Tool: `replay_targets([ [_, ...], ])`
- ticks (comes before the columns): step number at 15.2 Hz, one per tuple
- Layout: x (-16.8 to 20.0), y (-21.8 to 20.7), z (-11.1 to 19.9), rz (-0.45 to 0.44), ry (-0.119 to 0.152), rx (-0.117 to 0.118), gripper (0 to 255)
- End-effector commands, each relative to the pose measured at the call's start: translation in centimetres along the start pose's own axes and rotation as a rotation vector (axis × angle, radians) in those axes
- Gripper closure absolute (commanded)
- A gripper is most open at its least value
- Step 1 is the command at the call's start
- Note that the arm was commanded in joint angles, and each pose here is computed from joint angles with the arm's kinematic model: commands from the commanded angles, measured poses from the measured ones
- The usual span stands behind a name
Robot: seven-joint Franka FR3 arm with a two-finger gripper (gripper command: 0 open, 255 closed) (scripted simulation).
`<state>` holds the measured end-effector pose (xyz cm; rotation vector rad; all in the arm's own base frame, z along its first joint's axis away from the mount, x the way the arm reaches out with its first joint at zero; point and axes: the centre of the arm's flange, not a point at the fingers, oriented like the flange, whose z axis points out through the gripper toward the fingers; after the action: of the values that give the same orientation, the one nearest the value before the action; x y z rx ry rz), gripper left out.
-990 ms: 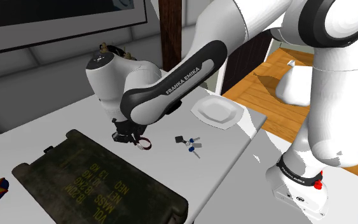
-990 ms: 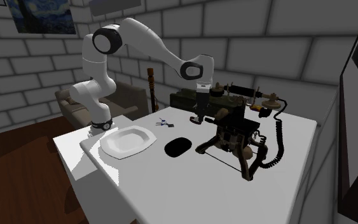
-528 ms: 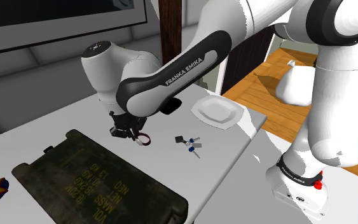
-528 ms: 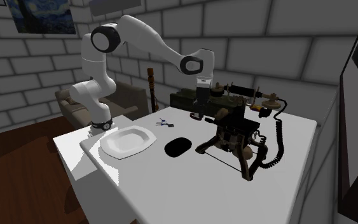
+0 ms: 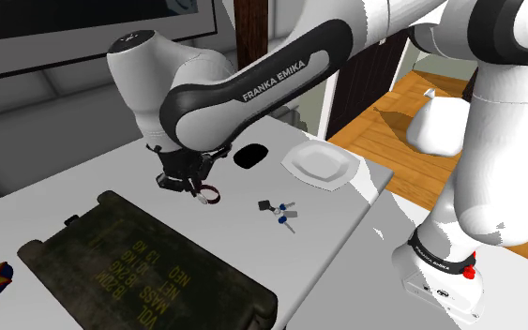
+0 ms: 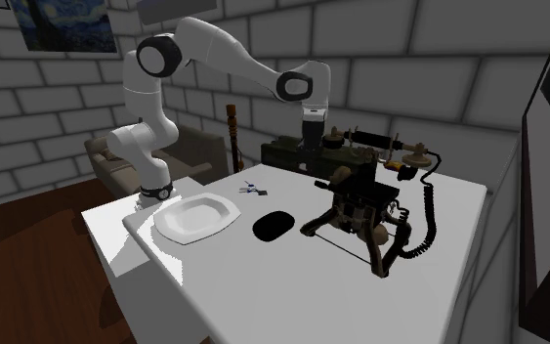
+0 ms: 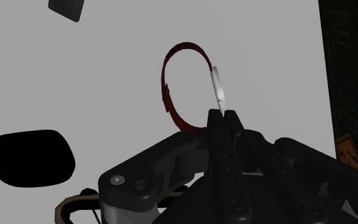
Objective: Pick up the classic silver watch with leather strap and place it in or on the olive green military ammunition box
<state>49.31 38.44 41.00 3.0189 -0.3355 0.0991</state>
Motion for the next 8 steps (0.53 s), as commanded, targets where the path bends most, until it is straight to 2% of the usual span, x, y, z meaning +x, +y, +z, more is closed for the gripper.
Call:
replay_targets([
  [1,0.1,0.1,-1.1,0.0,0.0,0.0,255],
  [8,0.4,0.5,-4.8,0.0,0.0,0.0,255],
])
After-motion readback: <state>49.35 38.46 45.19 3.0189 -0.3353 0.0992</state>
